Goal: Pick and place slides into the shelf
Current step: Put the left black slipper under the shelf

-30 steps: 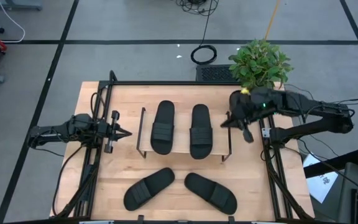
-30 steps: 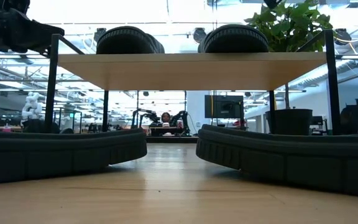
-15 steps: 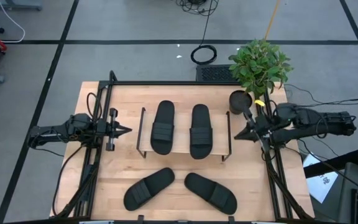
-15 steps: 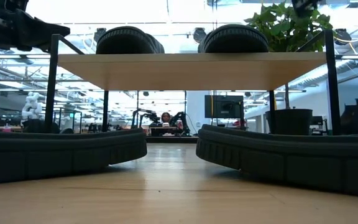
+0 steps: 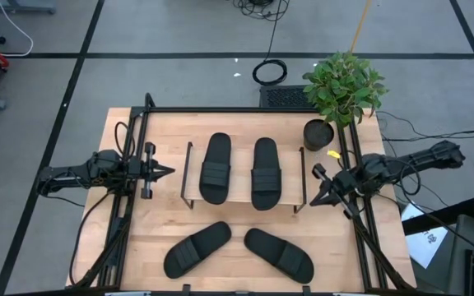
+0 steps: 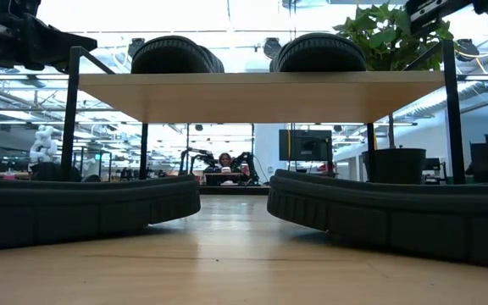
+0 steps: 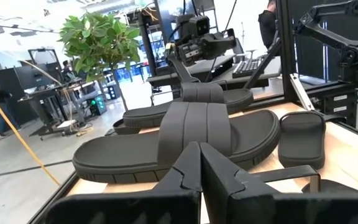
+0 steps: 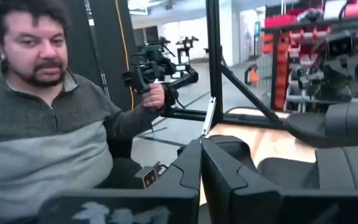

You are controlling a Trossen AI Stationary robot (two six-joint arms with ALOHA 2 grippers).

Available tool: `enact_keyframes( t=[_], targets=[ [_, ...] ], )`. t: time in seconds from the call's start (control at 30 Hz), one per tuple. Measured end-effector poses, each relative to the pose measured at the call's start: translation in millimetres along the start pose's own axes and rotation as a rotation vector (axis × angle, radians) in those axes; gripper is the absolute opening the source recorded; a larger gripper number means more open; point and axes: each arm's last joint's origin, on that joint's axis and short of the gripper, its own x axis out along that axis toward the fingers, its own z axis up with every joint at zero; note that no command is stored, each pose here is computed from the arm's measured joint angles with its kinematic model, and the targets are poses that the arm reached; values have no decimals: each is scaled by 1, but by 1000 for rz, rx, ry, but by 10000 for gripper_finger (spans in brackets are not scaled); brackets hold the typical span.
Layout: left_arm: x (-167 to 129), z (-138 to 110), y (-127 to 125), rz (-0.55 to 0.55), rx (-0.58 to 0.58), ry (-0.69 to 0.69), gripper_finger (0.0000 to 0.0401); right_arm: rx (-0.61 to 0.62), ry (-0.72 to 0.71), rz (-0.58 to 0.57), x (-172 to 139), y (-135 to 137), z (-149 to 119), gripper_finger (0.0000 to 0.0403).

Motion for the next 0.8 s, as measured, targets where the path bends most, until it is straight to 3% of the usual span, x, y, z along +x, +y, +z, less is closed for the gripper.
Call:
enact_keyframes(
  t=[0.17,0.5,0.67,0.8],
  targets=[
    [0,0,0,-5,-13,-1,1,-106,-60,25,0,1,-13,0],
    [0,1,0,-13,-25,-8,18,-283,19,21,-3,-3,-44,0],
    [0,1,0,-13,18,-8,19,-256,12,28,-4,-2,-44,0],
    [0,1,-1,-44,16,-14,19,-261,-1,131,-6,2,-43,0]
  ],
)
